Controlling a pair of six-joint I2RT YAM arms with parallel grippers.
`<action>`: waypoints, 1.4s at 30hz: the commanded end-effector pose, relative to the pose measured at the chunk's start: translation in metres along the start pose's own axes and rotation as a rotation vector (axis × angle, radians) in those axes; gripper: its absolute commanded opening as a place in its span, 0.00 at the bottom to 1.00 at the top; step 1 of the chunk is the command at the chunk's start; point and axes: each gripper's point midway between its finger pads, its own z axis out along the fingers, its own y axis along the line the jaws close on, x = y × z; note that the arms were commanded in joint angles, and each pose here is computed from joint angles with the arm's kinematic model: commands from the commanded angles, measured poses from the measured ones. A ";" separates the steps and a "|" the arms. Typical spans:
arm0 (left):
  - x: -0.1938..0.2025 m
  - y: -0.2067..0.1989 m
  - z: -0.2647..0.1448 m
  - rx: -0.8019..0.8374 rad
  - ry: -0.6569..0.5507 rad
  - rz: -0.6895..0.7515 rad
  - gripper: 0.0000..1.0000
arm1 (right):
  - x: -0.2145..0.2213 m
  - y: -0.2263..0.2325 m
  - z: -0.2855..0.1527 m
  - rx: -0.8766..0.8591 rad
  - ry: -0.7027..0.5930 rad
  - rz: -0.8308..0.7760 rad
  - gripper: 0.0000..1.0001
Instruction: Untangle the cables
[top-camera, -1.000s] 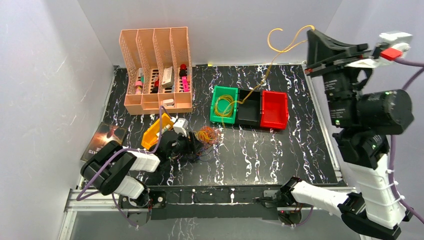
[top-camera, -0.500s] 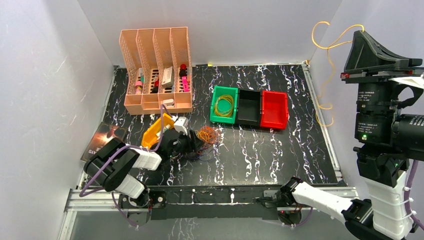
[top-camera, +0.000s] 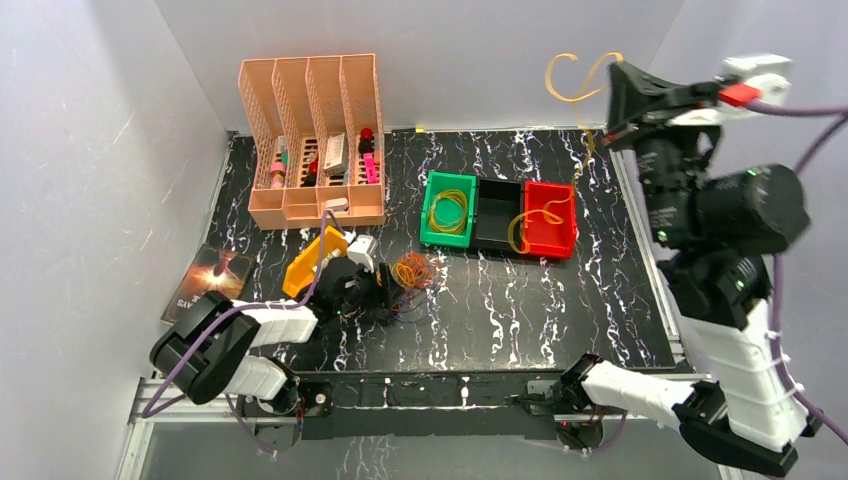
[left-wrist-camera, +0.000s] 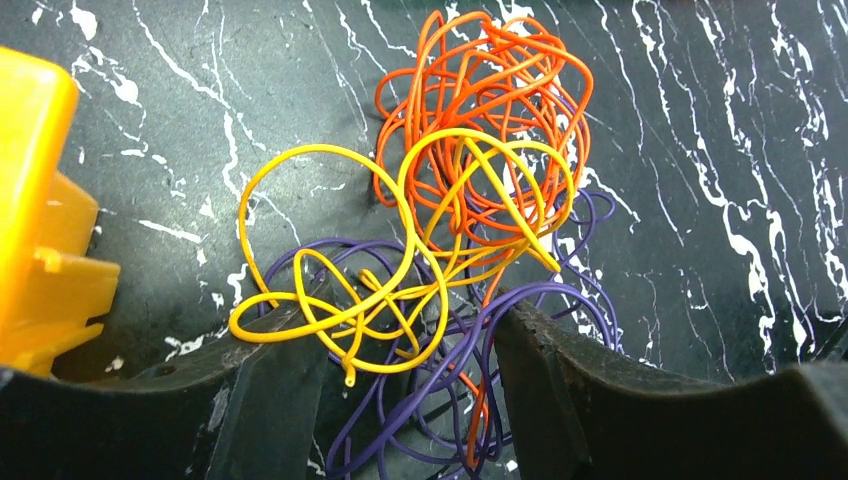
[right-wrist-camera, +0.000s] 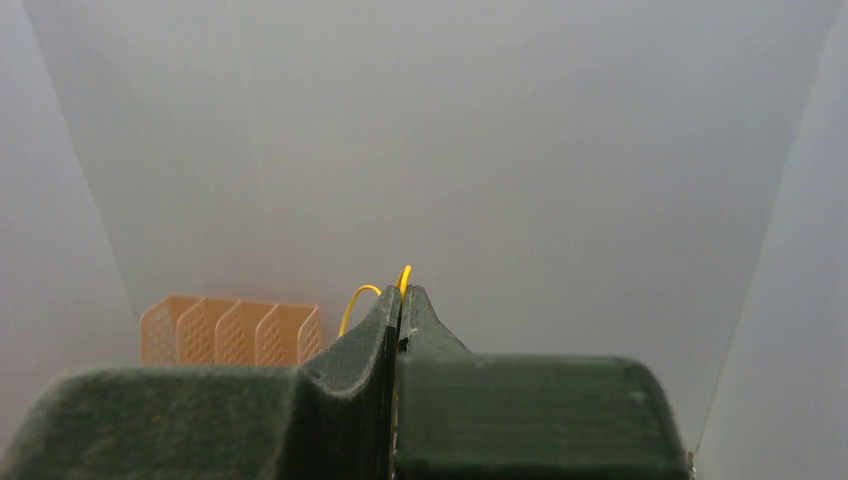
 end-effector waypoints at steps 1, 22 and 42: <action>0.003 0.002 -0.010 -0.025 0.034 0.027 0.57 | 0.038 0.041 0.018 -0.138 0.115 0.008 0.00; 0.009 0.005 -0.034 -0.053 0.010 -0.070 0.60 | 0.169 0.128 0.078 -0.307 0.349 0.026 0.00; -0.017 -0.004 -0.040 -0.076 -0.028 -0.136 0.89 | 0.288 0.099 0.090 -0.298 0.568 0.063 0.00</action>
